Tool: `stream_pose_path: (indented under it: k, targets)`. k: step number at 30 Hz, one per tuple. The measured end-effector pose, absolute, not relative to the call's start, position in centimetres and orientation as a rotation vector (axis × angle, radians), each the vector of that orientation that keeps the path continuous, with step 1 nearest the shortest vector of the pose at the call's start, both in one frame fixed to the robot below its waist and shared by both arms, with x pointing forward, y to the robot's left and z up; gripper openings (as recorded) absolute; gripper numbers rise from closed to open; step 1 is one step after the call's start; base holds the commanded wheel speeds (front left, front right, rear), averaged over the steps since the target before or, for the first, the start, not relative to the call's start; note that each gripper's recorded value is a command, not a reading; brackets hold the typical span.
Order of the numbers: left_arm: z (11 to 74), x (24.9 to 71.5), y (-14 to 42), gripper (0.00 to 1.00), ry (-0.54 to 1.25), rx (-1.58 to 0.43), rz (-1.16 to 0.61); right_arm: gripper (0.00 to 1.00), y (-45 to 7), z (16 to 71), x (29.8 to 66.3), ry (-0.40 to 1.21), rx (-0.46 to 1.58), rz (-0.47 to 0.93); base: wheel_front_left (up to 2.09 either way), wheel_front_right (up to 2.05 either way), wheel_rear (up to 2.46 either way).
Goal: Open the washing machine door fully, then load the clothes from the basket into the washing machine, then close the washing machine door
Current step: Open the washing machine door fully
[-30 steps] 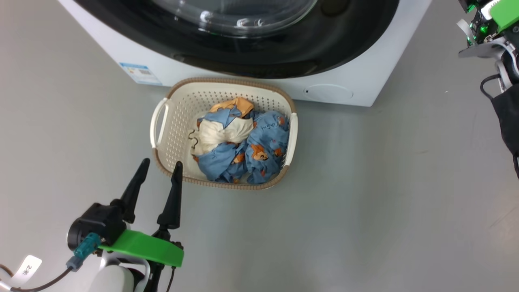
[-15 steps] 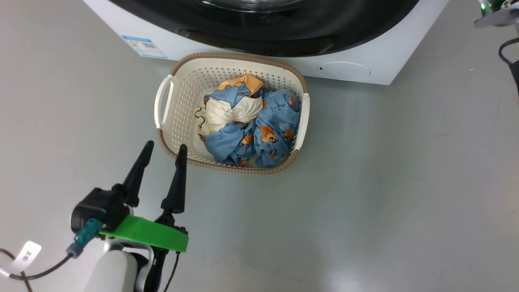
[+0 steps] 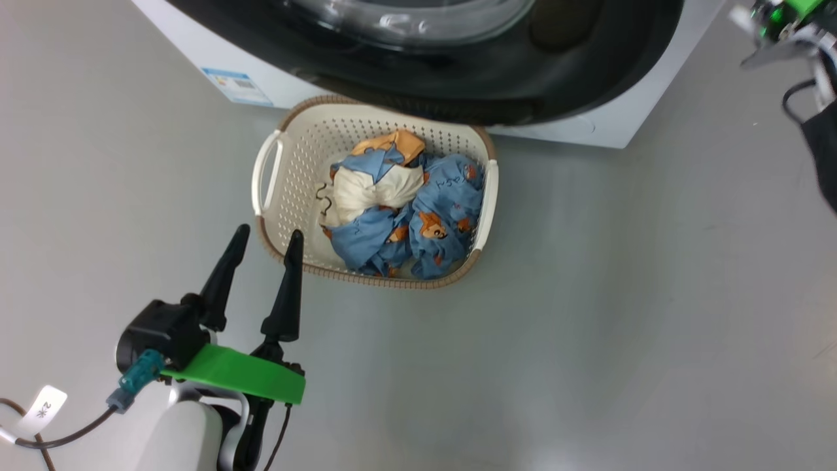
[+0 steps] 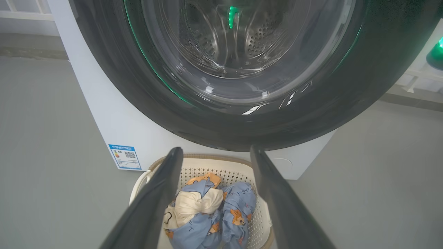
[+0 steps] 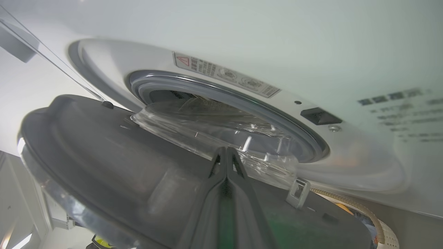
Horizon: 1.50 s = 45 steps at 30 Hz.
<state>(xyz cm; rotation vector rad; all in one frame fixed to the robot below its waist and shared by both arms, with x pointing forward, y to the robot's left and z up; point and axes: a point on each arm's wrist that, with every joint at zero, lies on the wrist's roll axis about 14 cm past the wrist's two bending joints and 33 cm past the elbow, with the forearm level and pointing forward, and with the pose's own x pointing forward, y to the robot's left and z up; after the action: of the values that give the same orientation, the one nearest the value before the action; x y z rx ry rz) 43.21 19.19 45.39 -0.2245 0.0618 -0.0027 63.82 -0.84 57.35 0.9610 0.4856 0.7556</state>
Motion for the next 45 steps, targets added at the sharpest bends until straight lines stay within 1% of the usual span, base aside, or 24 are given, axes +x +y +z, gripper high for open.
stream_pose_path:
  k: [8, 15, 24, 32, 33, 45]
  targets:
    - [46.3, 42.2, 18.6, 1.00, 0.047, -0.215, -0.020, 0.00, 0.0, 57.0, 59.9, 0.547, 0.945, 0.801, 0.00, 0.00, 0.00]
    - [47.1, 41.2, 18.2, 1.00, 0.029, -0.218, -0.032, 0.00, 1.2, 56.6, 55.8, 0.626, 0.900, 0.860, 0.00, 0.00, 0.00]
    - [48.0, 39.2, 17.9, 1.00, 0.013, -0.213, -0.043, 0.00, 2.8, 56.7, 50.3, 0.709, 0.904, 0.945, 0.00, 0.00, 0.00]
    - [49.1, 38.0, 18.1, 1.00, -0.016, -0.212, -0.038, 0.00, 3.8, 57.4, 46.6, 0.737, 0.877, 1.020, 0.00, 0.00, 0.00]
    - [49.1, 38.0, 18.1, 1.00, -0.016, -0.212, -0.038, 0.00, 3.8, 57.4, 46.6, 0.737, 0.877, 1.020, 0.00, 0.00, 0.00]
    - [49.4, 36.2, 19.5, 1.00, -0.027, -0.208, 0.008, 0.00, 8.8, 56.9, 41.0, 0.842, 0.841, 1.194, 0.00, 0.00, 0.00]
